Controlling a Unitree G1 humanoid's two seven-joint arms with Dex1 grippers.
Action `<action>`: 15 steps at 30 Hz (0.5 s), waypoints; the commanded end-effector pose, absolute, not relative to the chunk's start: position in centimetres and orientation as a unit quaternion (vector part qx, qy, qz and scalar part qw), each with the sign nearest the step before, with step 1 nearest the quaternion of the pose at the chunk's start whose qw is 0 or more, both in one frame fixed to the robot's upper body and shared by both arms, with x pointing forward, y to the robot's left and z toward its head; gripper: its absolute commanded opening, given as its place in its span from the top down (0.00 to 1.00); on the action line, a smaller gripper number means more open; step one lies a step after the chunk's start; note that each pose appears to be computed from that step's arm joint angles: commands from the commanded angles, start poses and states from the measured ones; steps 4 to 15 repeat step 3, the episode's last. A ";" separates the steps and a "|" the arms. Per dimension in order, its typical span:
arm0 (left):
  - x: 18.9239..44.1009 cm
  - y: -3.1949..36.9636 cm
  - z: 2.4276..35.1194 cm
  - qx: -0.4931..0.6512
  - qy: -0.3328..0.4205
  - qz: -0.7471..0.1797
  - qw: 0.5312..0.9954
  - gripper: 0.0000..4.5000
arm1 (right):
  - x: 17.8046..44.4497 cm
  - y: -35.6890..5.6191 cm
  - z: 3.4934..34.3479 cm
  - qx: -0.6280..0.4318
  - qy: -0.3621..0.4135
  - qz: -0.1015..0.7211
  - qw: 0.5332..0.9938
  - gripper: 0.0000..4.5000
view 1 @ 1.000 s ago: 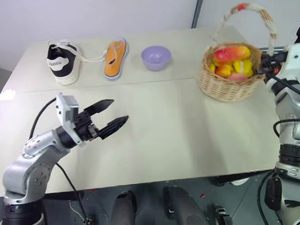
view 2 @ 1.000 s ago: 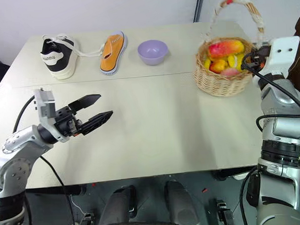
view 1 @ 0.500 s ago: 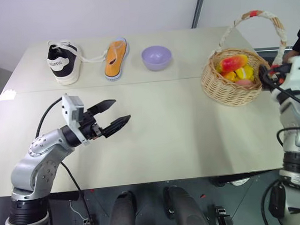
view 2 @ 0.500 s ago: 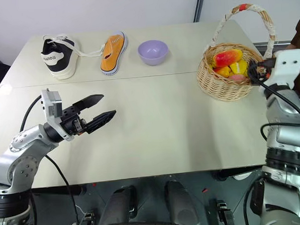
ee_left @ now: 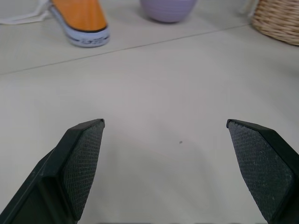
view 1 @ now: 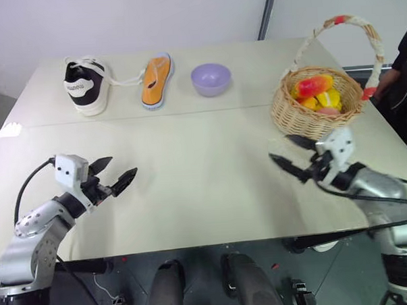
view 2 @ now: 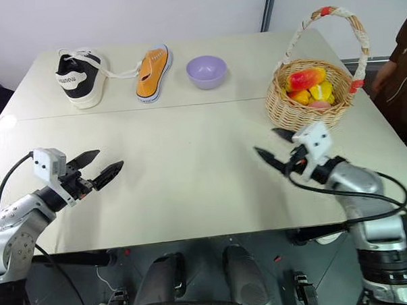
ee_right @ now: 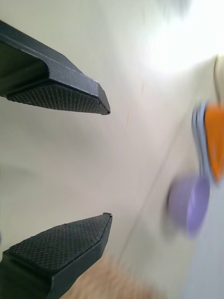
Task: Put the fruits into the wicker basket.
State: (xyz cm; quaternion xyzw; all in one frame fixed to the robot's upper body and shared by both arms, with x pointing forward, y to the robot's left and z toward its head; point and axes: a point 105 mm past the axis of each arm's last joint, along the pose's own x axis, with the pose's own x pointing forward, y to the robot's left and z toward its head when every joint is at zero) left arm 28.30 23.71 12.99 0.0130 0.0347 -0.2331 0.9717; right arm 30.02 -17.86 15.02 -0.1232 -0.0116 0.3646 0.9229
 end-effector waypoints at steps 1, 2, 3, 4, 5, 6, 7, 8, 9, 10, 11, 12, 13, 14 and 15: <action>27.7 24.4 13.8 0.029 0.014 -0.212 0.977 0.00 | 30.5 -16.9 15.6 -0.118 -0.032 0.379 0.917 0.22; 27.5 24.4 13.7 0.029 0.014 -0.211 0.977 0.00 | 30.7 -16.7 15.5 -0.119 -0.031 0.381 0.916 0.22; 27.3 24.4 13.7 0.027 0.013 -0.213 0.977 0.00 | 30.8 -16.7 15.4 -0.120 -0.031 0.382 0.916 0.22; 27.3 24.4 13.7 0.027 0.013 -0.213 0.977 0.00 | 30.8 -16.7 15.4 -0.120 -0.031 0.382 0.916 0.22; 27.3 24.4 13.7 0.027 0.013 -0.213 0.977 0.00 | 30.8 -16.7 15.4 -0.120 -0.031 0.382 0.916 0.22; 27.3 24.4 13.7 0.027 0.013 -0.213 0.977 0.00 | 30.8 -16.7 15.4 -0.120 -0.031 0.382 0.916 0.22; 27.3 24.4 13.7 0.027 0.013 -0.213 0.977 0.00 | 30.8 -16.7 15.4 -0.120 -0.031 0.382 0.916 0.22; 27.3 24.4 13.7 0.027 0.013 -0.213 0.977 0.00 | 30.8 -16.7 15.4 -0.120 -0.031 0.382 0.916 0.22; 27.3 24.4 13.7 0.027 0.013 -0.213 0.977 0.00 | 30.8 -16.7 15.4 -0.120 -0.031 0.382 0.916 0.22; 27.3 24.4 13.7 0.027 0.013 -0.213 0.977 0.00 | 30.8 -16.7 15.4 -0.120 -0.031 0.382 0.916 0.22; 27.3 24.4 13.7 0.027 0.013 -0.213 0.977 0.00 | 30.8 -16.7 15.4 -0.120 -0.031 0.382 0.916 0.22; 27.3 24.4 13.7 0.027 0.013 -0.213 0.977 0.00 | 30.8 -16.7 15.4 -0.120 -0.031 0.382 0.916 0.22; 27.3 24.4 13.7 0.027 0.013 -0.213 0.977 0.00 | 30.8 -16.7 15.4 -0.120 -0.031 0.382 0.916 0.22; 27.3 24.4 13.7 0.027 0.013 -0.213 0.977 0.00 | 30.8 -16.7 15.4 -0.120 -0.031 0.382 0.916 0.22; 27.3 24.4 13.7 0.027 0.013 -0.213 0.977 0.00 | 30.8 -16.7 15.4 -0.120 -0.031 0.382 0.916 0.22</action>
